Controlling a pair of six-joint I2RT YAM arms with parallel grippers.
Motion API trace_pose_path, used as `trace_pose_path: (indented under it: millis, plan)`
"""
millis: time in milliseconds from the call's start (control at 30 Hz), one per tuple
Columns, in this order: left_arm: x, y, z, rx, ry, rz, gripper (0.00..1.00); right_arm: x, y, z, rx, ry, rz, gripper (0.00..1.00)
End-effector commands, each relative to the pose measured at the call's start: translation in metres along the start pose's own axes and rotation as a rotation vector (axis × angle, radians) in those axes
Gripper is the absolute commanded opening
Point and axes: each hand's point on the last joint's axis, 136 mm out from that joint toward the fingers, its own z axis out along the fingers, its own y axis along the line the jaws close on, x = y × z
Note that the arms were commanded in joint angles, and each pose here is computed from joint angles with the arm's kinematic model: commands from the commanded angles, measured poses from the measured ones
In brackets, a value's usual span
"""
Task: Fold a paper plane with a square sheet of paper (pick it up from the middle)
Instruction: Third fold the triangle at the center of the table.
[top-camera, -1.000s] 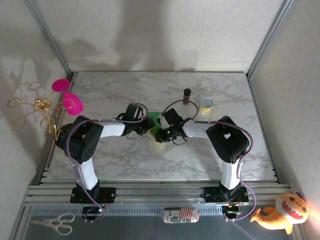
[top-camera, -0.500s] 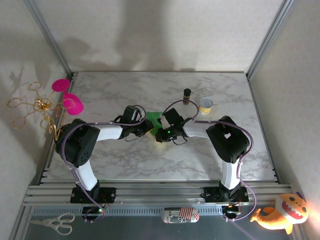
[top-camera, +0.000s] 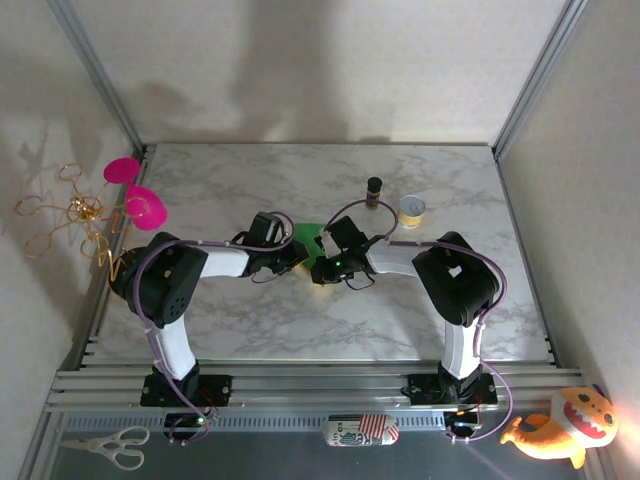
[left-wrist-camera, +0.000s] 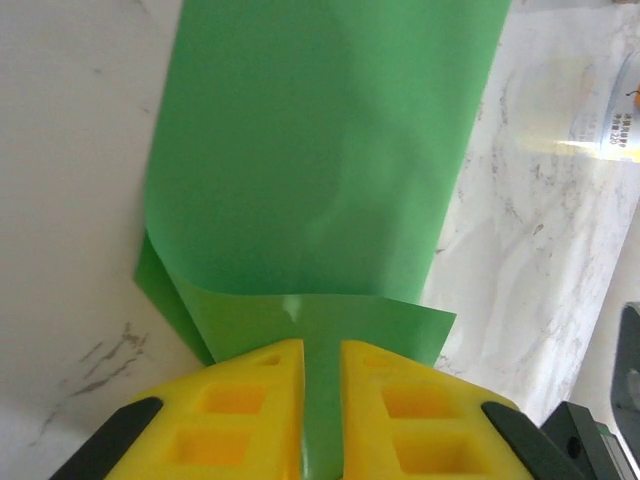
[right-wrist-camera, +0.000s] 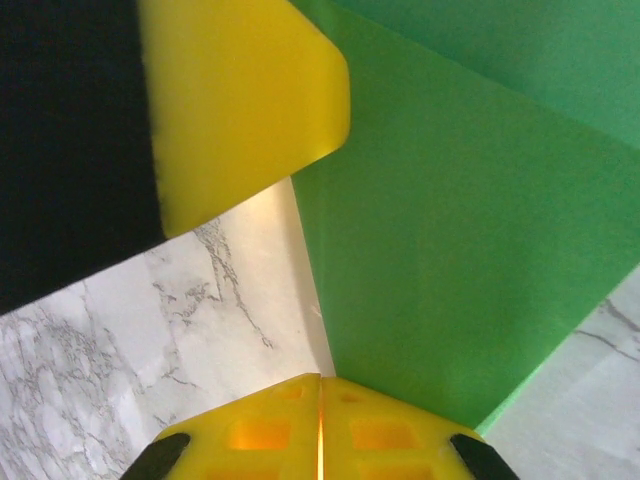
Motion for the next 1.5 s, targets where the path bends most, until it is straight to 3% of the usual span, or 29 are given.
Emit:
trace_pose_path:
  millis: [0, 233, 1233, 1367, 1467]
  plan:
    - [-0.003, 0.009, 0.004, -0.056, -0.008, 0.004, 0.16, -0.007, 0.006, -0.008, -0.021, -0.005, 0.001, 0.12]
    - [-0.001, 0.022, 0.007, -0.122, 0.001, -0.037, 0.15, -0.021, 0.01, -0.024, 0.014, -0.078, -0.026, 0.15]
    - [-0.001, 0.03, 0.011, -0.178, 0.019, -0.05, 0.15, -0.001, -0.031, -0.005, 0.167, -0.007, 0.04, 0.14]
    - [-0.007, 0.015, 0.009, -0.136, 0.01, -0.015, 0.16, 0.004, -0.036, -0.004, 0.185, 0.008, 0.055, 0.13]
    - [-0.016, -0.023, -0.002, -0.03, -0.018, 0.059, 0.19, 0.008, -0.041, -0.003, 0.208, 0.02, 0.065, 0.11]
